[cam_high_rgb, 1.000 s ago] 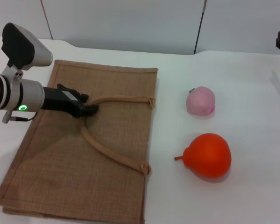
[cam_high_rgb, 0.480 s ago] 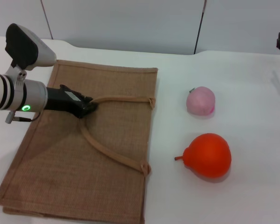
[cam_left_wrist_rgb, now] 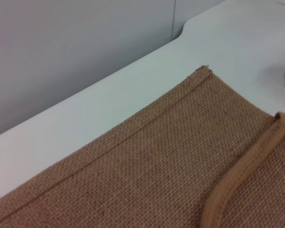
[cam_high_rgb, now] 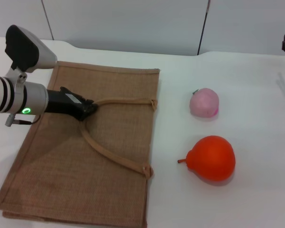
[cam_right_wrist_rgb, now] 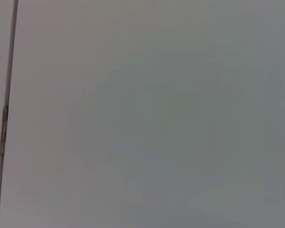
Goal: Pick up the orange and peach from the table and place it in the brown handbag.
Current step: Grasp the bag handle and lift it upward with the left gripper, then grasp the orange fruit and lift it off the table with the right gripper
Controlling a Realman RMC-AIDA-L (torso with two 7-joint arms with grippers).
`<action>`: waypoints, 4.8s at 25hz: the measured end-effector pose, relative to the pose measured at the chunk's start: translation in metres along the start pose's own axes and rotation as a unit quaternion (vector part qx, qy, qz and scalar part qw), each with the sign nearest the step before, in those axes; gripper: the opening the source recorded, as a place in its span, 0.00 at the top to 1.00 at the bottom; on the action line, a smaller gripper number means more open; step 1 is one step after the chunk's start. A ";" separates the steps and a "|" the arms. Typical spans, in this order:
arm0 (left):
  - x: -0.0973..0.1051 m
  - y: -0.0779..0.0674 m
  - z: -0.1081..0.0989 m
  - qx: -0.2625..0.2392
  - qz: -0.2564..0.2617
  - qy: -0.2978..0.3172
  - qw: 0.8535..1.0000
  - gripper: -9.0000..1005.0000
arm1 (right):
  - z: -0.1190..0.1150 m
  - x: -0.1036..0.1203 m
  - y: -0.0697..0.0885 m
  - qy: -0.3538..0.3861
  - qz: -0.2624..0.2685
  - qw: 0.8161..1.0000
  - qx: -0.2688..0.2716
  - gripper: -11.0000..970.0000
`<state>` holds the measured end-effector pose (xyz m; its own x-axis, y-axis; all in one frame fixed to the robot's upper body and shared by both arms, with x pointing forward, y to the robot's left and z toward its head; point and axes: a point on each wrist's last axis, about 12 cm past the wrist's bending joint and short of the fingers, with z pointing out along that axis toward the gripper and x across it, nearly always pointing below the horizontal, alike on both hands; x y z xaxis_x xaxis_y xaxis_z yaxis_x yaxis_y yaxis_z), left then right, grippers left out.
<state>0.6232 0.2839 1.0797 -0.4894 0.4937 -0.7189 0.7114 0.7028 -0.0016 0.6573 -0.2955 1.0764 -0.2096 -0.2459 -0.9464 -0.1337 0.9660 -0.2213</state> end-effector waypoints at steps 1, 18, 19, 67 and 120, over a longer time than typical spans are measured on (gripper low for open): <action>0.000 0.000 0.000 0.001 0.000 0.000 1.000 0.87 | 0.000 0.000 0.000 0.000 -0.001 1.000 0.000 0.28; -0.066 0.006 -0.078 0.039 0.047 -0.080 0.995 0.87 | -0.001 0.003 0.001 0.005 -0.003 1.000 -0.003 0.29; -0.071 0.005 -0.087 0.041 0.053 -0.085 0.994 0.87 | -0.001 0.003 0.001 0.005 -0.003 1.000 -0.003 0.29; -0.157 -0.050 -0.242 -0.144 0.197 -0.091 0.966 0.87 | -0.049 -0.079 0.047 0.005 -0.072 0.977 -0.201 0.31; -0.147 -0.045 -0.241 -0.151 0.189 -0.074 0.967 0.87 | -0.095 -0.089 0.110 0.378 -0.173 0.819 -0.396 0.33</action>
<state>0.5415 0.3028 1.3530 -0.1288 0.6815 -0.7204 0.6346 0.6149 0.4682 0.5696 -0.1748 1.1585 -0.5260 -0.7622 -0.3774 -0.8351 0.5469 0.0595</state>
